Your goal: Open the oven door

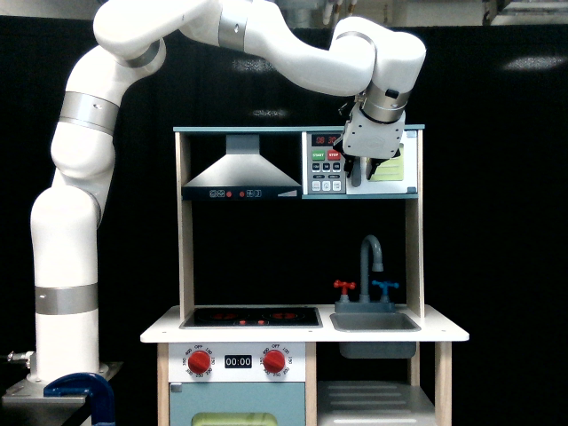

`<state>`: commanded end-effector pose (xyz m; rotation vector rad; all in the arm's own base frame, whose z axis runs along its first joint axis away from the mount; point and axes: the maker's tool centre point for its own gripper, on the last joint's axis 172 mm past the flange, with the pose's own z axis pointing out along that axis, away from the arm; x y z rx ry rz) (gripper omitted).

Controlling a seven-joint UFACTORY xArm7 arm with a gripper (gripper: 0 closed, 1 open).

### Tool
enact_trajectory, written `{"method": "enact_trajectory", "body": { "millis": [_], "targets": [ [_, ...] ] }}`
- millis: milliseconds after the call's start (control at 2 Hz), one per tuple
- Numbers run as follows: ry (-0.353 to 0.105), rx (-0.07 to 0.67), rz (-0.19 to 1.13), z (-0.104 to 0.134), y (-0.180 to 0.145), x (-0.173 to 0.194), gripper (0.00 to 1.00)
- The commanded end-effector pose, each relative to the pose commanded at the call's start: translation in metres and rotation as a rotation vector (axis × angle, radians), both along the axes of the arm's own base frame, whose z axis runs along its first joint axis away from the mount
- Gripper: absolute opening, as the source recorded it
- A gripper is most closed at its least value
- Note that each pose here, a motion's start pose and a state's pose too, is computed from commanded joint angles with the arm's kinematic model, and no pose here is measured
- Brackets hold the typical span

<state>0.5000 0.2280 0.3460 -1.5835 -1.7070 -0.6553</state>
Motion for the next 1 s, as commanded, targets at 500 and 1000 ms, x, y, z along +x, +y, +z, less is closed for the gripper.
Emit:
{"method": "enact_trajectory", "body": {
  "millis": [500,1000],
  "targets": [
    [0.0,0.0,0.0,0.0,-0.021,0.01,0.0],
    [0.0,0.0,0.0,-0.003,-0.072,0.047,0.0]
  ]
}}
